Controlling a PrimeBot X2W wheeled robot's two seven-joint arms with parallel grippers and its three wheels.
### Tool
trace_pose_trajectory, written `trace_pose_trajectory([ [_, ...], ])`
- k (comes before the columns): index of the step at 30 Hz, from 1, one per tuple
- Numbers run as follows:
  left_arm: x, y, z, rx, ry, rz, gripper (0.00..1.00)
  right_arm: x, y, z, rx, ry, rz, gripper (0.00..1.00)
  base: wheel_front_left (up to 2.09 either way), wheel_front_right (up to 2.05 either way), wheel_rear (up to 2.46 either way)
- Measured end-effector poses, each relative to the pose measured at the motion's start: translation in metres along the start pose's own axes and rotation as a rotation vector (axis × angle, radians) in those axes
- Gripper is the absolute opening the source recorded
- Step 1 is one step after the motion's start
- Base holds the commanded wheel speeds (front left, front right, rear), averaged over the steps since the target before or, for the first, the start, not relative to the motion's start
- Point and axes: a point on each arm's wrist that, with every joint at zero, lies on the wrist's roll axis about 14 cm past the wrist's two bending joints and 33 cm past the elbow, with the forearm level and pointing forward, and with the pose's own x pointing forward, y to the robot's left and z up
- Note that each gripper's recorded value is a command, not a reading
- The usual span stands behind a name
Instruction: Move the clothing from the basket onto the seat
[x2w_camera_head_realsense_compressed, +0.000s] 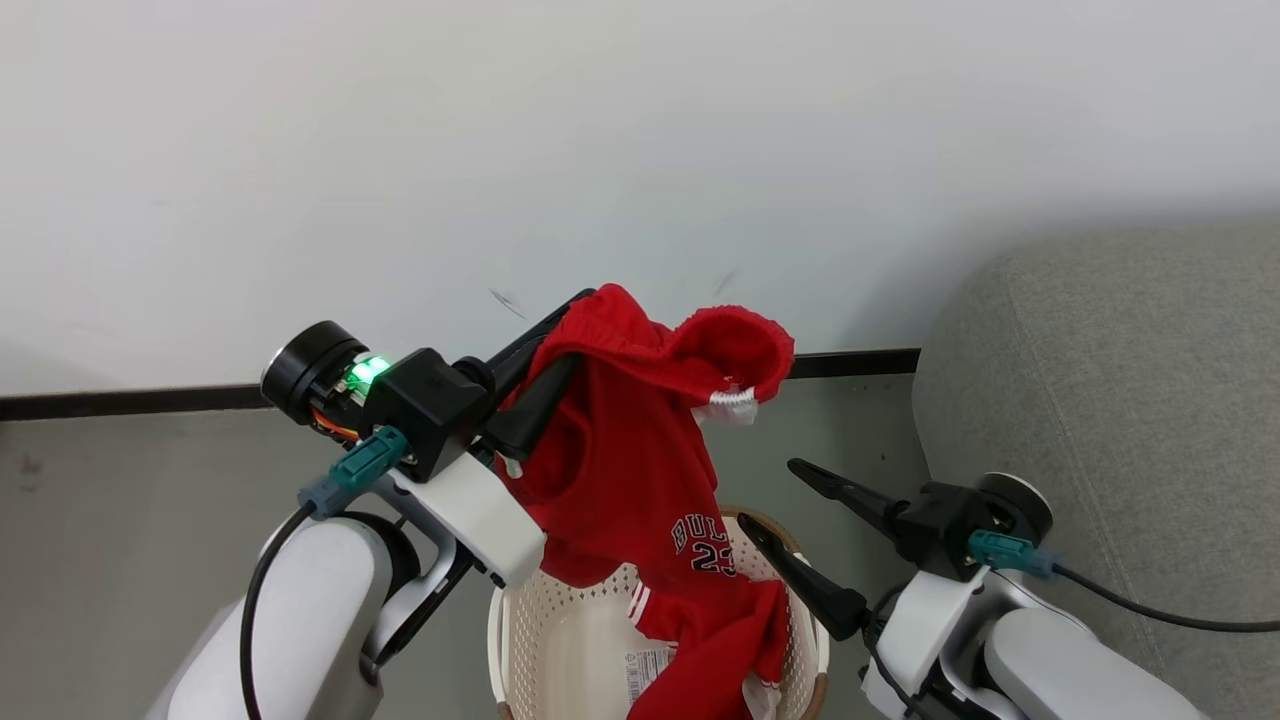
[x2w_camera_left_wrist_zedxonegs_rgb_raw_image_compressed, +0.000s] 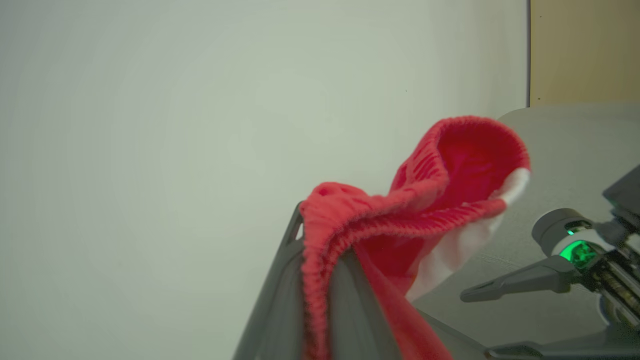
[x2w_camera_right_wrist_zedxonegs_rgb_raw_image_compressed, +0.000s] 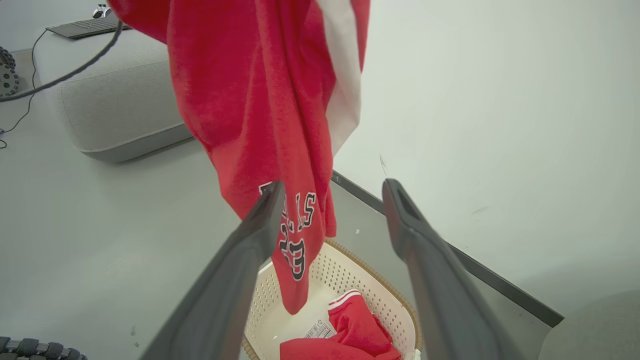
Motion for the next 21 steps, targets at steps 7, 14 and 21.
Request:
trace_pose_trajectory([
  [7, -0.006, -0.013, 0.018, 0.019, -0.004, -0.031, 0.00, -0.007, 0.006, 0.004, 0.024, 0.006, 0.032, 1.00, 0.00, 0.00, 0.00],
  [14, -0.012, -0.031, 0.030, 0.000, 0.003, -0.073, 0.00, -0.001, 0.037, 0.007, 0.061, 0.013, 0.142, 1.00, 0.00, 0.00, 0.00],
  [21, -0.015, -0.041, 0.034, -0.021, 0.012, -0.096, 0.00, 0.010, 0.043, 0.013, 0.063, 0.011, 0.190, 1.00, 0.00, 0.00, 0.00],
])
